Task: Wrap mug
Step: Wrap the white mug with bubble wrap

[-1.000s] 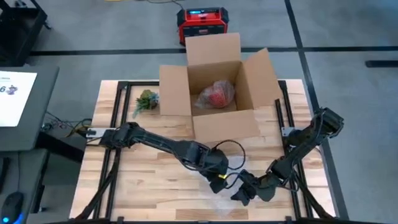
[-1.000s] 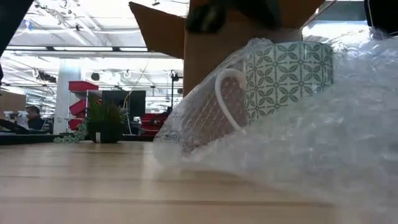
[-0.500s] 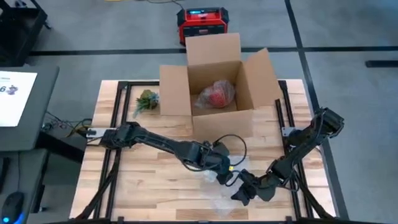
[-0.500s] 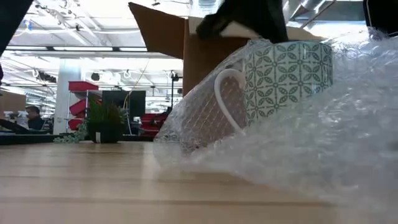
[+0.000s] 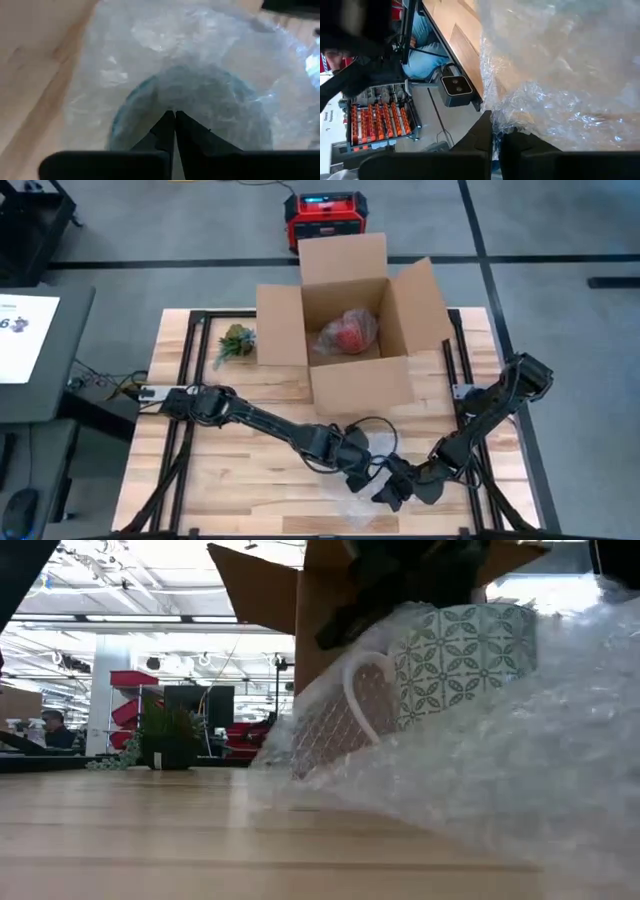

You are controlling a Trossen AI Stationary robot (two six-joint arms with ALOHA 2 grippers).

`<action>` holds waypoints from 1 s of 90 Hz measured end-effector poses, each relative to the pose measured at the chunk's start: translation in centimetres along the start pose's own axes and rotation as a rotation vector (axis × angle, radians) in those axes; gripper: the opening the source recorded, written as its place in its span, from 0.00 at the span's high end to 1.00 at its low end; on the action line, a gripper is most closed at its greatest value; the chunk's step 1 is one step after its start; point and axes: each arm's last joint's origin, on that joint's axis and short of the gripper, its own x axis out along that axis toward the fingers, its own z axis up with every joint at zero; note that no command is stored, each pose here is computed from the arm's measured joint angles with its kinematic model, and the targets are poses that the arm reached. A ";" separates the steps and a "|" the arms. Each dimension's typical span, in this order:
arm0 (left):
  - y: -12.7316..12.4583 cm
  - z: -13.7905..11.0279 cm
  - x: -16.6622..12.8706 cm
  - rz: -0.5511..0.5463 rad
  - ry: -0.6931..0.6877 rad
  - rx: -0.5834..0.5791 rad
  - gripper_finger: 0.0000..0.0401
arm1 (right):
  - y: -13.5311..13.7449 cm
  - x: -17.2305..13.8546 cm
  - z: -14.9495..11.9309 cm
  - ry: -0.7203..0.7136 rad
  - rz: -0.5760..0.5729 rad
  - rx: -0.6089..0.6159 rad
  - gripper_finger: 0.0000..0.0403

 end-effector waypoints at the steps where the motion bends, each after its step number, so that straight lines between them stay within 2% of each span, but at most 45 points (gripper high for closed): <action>1: 0.0 -0.1 0.2 0.002 0.009 0.002 1.00 | 0.0 0.0 0.0 0.000 -0.001 0.000 1.00; 16: 0.0 -0.4 2.0 -0.041 0.065 0.014 1.00 | 0.0 0.0 0.0 0.000 0.001 0.001 1.00; 28: 0.0 -0.1 1.9 -0.060 0.095 0.030 1.00 | 0.0 0.0 0.0 0.002 0.003 0.000 1.00; 38: -0.3 0.4 0.7 -0.064 0.087 0.051 1.00 | 0.0 0.0 -0.1 0.002 0.002 -0.001 1.00; 51: -0.9 1.9 -2.6 -0.102 0.044 0.056 1.00 | 0.1 -0.2 -0.1 0.004 0.003 -0.007 1.00; 69: -1.6 2.9 -5.3 -0.133 0.017 0.076 1.00 | -0.4 -0.2 -0.1 0.002 -0.045 -0.022 1.00; 75: -1.6 3.0 -6.6 -0.158 0.003 0.072 1.00 | -0.4 -0.2 -0.1 0.003 -0.045 -0.022 1.00; 90: -1.3 2.4 -9.1 -0.139 0.032 0.095 1.00 | -0.1 -0.2 -0.2 0.047 -0.016 -0.028 1.00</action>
